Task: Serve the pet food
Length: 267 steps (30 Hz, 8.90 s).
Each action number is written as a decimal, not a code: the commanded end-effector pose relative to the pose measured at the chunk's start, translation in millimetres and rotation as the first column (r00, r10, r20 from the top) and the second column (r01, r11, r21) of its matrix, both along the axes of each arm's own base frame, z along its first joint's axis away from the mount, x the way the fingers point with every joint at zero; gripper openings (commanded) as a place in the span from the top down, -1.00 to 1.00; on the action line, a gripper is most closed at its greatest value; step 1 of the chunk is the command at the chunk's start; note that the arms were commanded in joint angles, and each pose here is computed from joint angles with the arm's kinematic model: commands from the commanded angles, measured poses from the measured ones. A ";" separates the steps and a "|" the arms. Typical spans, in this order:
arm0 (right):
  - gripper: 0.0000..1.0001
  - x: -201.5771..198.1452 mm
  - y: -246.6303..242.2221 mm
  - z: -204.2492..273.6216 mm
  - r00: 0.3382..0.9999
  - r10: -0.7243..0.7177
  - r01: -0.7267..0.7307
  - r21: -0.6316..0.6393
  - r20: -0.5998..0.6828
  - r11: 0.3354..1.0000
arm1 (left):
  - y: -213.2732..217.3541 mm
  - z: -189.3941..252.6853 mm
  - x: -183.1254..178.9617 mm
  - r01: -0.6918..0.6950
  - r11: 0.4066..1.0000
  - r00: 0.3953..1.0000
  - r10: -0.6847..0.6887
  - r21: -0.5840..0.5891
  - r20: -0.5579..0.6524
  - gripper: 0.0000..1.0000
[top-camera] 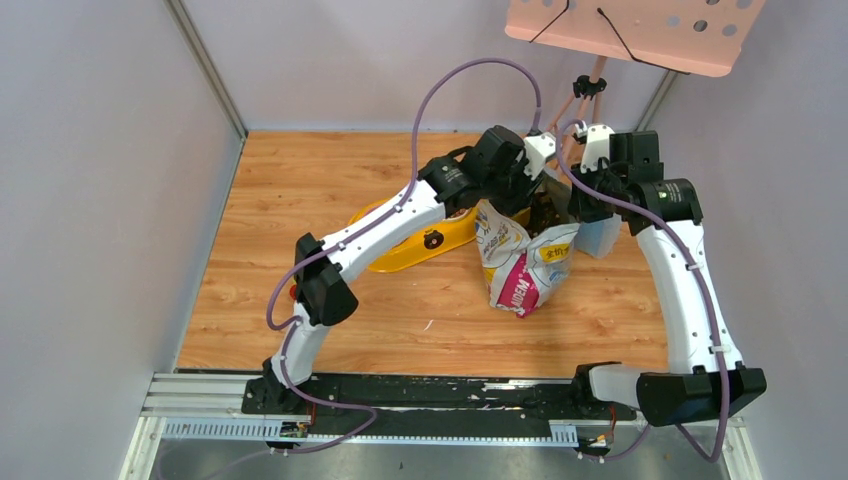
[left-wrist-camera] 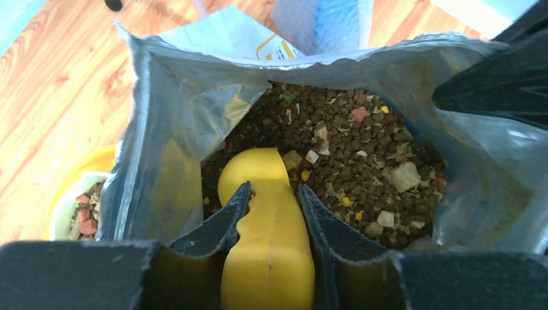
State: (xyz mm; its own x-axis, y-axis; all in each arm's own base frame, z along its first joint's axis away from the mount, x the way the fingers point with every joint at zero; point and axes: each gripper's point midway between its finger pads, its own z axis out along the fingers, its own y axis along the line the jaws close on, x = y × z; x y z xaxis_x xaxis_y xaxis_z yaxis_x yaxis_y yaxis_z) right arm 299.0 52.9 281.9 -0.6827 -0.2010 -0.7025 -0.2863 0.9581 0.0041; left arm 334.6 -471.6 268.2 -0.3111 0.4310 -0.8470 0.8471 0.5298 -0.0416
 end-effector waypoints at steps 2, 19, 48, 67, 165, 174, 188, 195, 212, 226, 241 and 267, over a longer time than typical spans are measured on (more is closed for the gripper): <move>1.00 -4.1 18.5 32.4 0.992 0.028 -0.042 0.114 0.127 0.993 | 3.7 -25.6 19.7 -0.091 0.994 0.996 0.089 0.067 0.033 1.00; 1.00 -2.5 17.8 37.1 0.988 0.010 -0.029 0.124 0.152 0.992 | -22.7 -41.8 -54.9 0.183 0.980 0.932 -0.200 -0.085 -0.301 1.00; 1.00 1.6 14.6 36.1 0.987 0.000 -0.017 0.108 0.158 0.994 | -2.4 21.3 -52.4 0.269 0.928 0.896 -0.340 -0.258 -0.287 1.00; 1.00 2.1 12.9 28.4 0.990 0.000 -0.013 0.095 0.141 0.995 | 18.6 62.1 -17.5 0.225 0.922 0.936 -0.294 -0.316 -0.193 1.00; 1.00 18.5 -25.9 9.1 0.998 -0.012 0.023 -0.168 0.065 0.986 | 141.3 138.2 58.6 -0.369 0.704 0.482 -0.413 -0.607 -0.772 1.00; 1.00 24.3 -13.5 15.7 0.995 0.035 -0.024 -0.121 0.092 0.992 | 211.2 126.8 74.0 -0.489 0.662 0.507 -0.314 -0.568 -0.803 1.00; 1.00 40.0 -0.2 32.5 0.987 0.077 -0.066 -0.075 0.143 0.995 | 328.3 61.9 75.0 -0.672 0.562 0.510 -0.121 -0.483 -0.851 1.00; 1.00 37.4 3.9 34.4 0.985 0.083 -0.077 -0.051 0.148 0.996 | 361.3 13.5 80.1 -0.724 0.534 0.505 -0.023 -0.437 -0.863 1.00; 1.00 29.1 4.3 34.0 0.987 0.061 -0.058 -0.025 0.150 0.998 | 409.3 -58.9 98.3 -0.816 0.530 0.462 0.362 -0.229 -0.810 1.00; 1.00 29.4 6.4 34.9 0.987 0.058 -0.057 -0.012 0.149 0.998 | 432.5 -69.1 109.5 -0.830 0.541 0.469 0.546 -0.135 -0.694 1.00; 1.00 32.0 9.0 31.7 0.989 0.056 -0.057 0.004 0.140 0.998 | 376.9 -56.3 110.4 -0.678 0.733 0.657 0.567 -0.060 -0.496 0.99; 1.00 25.6 5.7 27.2 0.988 0.044 -0.044 -0.003 0.150 0.999 | 345.5 54.1 120.6 -0.523 0.851 0.851 0.518 0.044 0.093 1.00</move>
